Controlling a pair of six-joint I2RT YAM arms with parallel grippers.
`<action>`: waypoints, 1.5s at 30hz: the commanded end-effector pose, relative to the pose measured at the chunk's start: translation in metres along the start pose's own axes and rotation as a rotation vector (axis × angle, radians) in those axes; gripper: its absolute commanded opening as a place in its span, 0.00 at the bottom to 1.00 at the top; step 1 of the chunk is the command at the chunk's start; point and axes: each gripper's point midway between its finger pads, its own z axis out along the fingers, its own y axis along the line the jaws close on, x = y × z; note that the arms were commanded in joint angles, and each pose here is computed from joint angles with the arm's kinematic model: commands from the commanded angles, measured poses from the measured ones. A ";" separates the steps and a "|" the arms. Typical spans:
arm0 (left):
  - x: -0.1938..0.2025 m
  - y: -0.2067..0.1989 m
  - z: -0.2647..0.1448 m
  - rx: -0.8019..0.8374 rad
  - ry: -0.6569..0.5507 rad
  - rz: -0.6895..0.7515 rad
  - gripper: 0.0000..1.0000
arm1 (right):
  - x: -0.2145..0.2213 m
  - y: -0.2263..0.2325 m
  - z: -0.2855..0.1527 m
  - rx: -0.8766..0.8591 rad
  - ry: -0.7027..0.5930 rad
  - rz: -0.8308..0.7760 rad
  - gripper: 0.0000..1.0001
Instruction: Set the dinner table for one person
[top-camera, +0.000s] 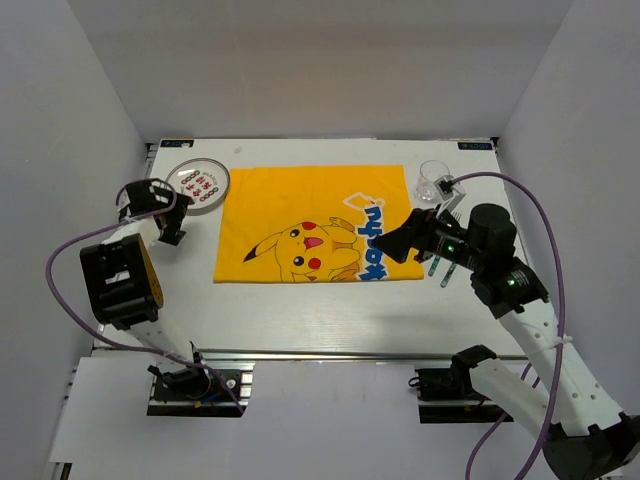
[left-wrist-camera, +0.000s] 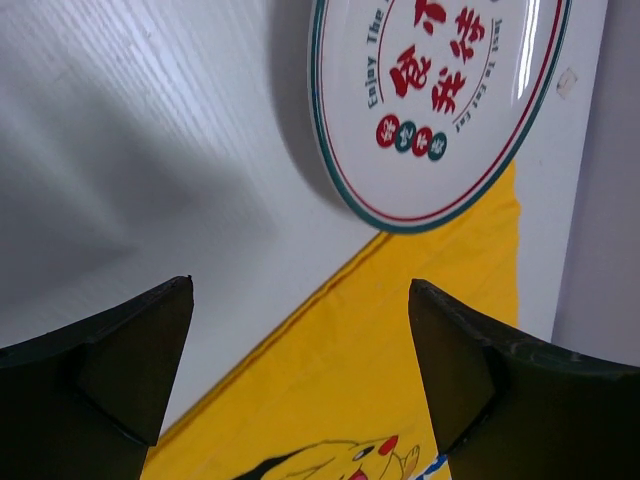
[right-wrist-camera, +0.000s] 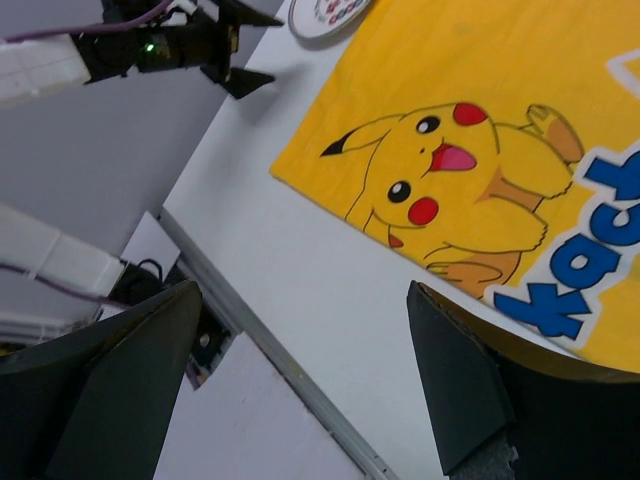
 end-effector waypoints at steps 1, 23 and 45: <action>-0.031 -0.025 0.014 0.154 -0.096 -0.047 0.98 | 0.000 0.028 -0.003 -0.159 0.000 -0.017 0.89; -0.042 0.003 0.123 0.121 -0.034 -0.091 0.01 | -0.008 0.040 -0.002 -0.204 -0.007 0.020 0.89; 0.008 -0.154 -0.079 0.692 -0.032 0.117 0.00 | -0.012 0.025 -0.014 -0.090 -0.064 -0.034 0.89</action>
